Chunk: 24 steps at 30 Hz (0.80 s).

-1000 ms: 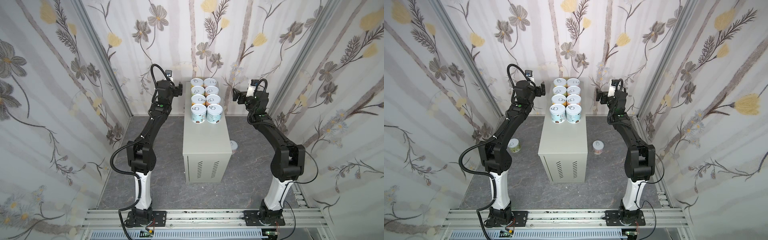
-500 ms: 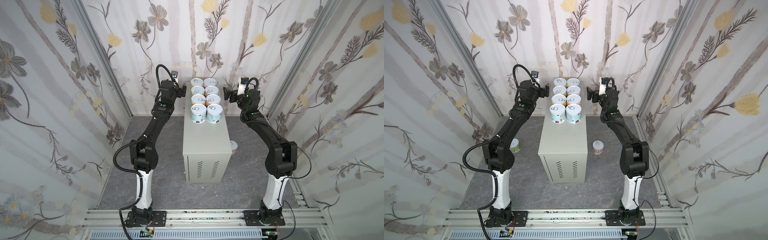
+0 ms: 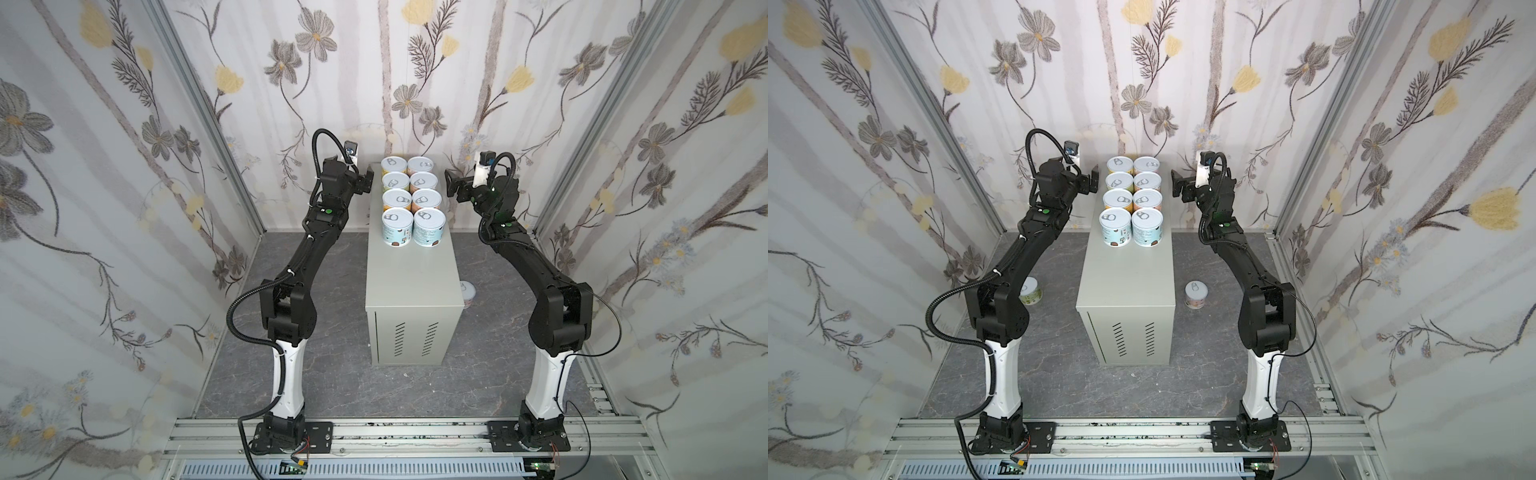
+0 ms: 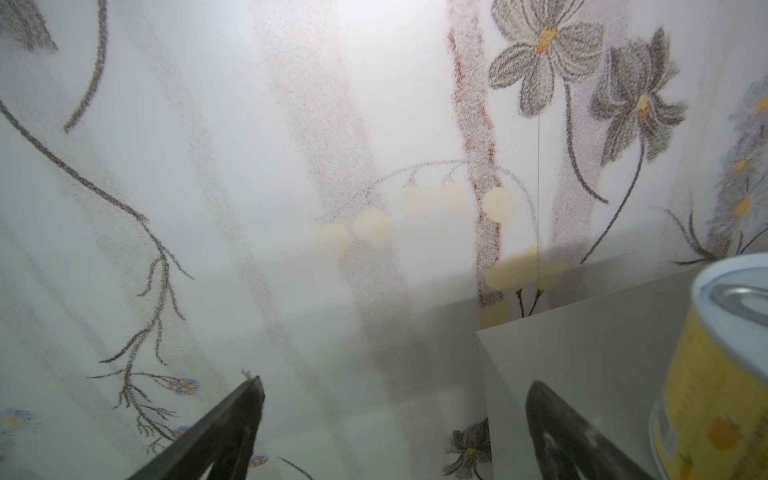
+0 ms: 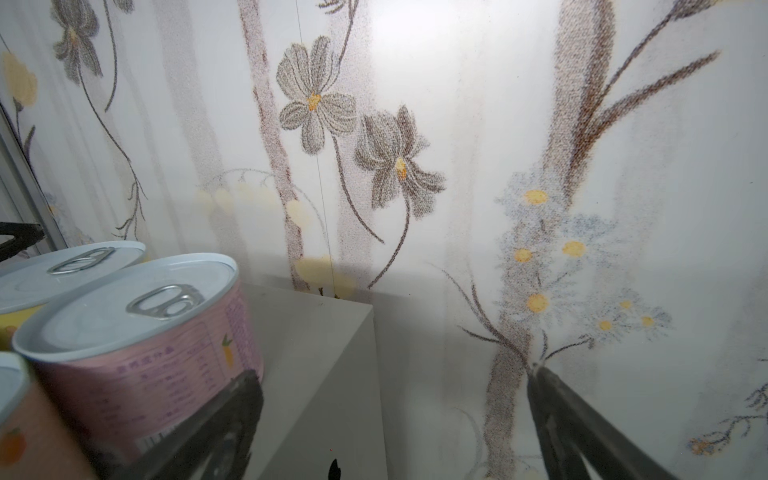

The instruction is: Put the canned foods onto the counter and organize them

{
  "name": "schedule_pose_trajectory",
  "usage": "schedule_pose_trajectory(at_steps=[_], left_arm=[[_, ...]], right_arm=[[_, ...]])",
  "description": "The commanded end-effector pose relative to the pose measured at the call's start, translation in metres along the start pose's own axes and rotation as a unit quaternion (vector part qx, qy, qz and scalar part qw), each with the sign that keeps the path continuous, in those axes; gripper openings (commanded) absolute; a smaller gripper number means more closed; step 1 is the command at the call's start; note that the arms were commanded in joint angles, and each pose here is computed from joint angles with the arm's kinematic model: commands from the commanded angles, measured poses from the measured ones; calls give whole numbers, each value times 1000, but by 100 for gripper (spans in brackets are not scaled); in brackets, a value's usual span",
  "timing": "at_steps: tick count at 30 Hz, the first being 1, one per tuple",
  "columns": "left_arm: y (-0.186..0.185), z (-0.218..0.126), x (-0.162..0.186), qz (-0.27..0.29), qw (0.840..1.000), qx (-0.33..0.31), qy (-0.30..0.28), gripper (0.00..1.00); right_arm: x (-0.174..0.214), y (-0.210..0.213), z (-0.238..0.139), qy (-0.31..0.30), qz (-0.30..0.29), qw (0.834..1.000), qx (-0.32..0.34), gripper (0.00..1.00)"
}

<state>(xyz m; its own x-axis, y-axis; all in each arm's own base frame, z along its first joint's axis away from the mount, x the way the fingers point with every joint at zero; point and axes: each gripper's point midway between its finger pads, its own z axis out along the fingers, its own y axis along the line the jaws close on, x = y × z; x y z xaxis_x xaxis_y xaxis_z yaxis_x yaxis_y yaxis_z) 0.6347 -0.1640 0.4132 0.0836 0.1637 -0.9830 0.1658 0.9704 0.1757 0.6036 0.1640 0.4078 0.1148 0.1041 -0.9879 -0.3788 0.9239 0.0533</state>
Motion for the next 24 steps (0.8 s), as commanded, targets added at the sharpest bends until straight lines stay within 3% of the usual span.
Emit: schedule_pose_trajectory(at_steps=[1,24], left_arm=[[-4,-1,-17,0,999,12,-33,100],[-16,3,-14,-1,998,42,-41,100]], right_arm=[[-9,0,1,-15,-7,1000,1,100],[-19,5,5,-21,-12,1000,-5,100]])
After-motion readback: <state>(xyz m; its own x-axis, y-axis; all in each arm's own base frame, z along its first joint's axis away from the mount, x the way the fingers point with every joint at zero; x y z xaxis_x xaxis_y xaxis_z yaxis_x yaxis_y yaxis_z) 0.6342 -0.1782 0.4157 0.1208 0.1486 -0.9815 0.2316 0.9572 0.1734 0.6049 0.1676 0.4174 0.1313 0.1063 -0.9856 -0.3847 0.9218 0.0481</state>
